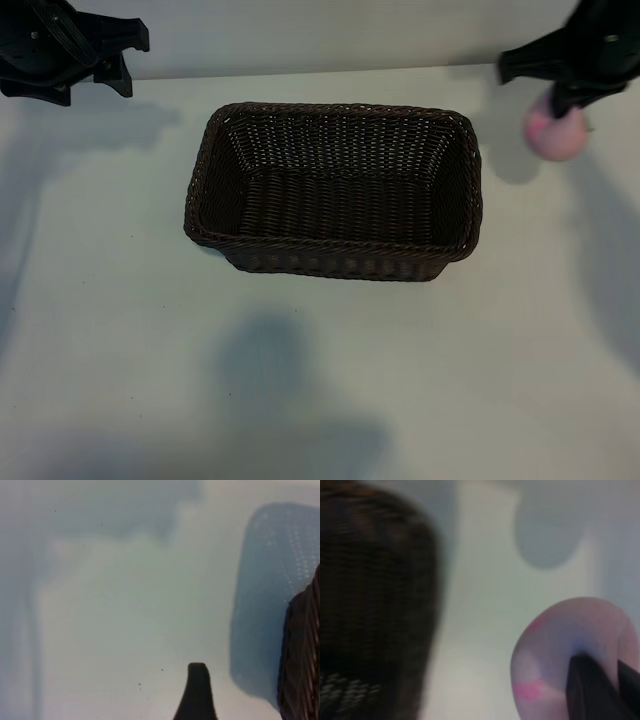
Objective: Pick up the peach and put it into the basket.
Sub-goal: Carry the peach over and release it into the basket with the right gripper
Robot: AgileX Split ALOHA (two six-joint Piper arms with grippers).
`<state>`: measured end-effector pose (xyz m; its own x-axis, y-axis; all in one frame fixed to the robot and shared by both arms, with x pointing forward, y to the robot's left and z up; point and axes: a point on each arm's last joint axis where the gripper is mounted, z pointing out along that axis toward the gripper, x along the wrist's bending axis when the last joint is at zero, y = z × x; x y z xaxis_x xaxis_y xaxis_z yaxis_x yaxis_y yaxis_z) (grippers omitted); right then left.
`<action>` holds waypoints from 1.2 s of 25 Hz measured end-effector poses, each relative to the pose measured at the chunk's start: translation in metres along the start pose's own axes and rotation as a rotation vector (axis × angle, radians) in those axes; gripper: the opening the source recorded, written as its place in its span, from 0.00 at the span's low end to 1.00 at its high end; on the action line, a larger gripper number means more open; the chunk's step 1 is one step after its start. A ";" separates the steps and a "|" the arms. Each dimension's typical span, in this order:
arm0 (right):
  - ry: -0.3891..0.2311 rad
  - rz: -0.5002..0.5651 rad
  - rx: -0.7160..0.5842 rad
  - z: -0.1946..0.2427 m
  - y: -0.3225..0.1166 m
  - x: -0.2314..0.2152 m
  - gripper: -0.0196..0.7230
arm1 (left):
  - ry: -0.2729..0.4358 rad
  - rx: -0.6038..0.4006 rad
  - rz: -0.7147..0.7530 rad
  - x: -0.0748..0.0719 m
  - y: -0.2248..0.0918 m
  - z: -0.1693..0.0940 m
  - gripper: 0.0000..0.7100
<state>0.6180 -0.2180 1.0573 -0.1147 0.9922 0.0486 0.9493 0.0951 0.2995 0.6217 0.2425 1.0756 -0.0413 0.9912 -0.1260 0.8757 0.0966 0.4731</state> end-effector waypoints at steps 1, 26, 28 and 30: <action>0.015 -0.023 -0.002 0.000 -0.001 0.011 0.09 | 0.000 0.000 0.000 0.000 0.000 0.000 0.84; 0.144 -0.235 0.022 0.087 -0.012 0.120 0.19 | 0.000 0.000 0.000 0.000 0.000 0.000 0.84; 0.144 -0.239 0.022 0.087 -0.012 0.120 0.31 | 0.000 0.000 0.000 0.000 0.000 0.000 0.84; 0.144 -0.250 0.024 0.087 -0.012 0.120 0.48 | 0.000 0.000 0.000 0.000 0.000 0.000 0.84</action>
<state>0.6182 -0.0931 0.9768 -0.3850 0.9162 0.1115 0.8928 0.3391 0.2965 0.6217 0.2425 1.0756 -0.0413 0.9912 -0.1260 0.8757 0.0966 0.4731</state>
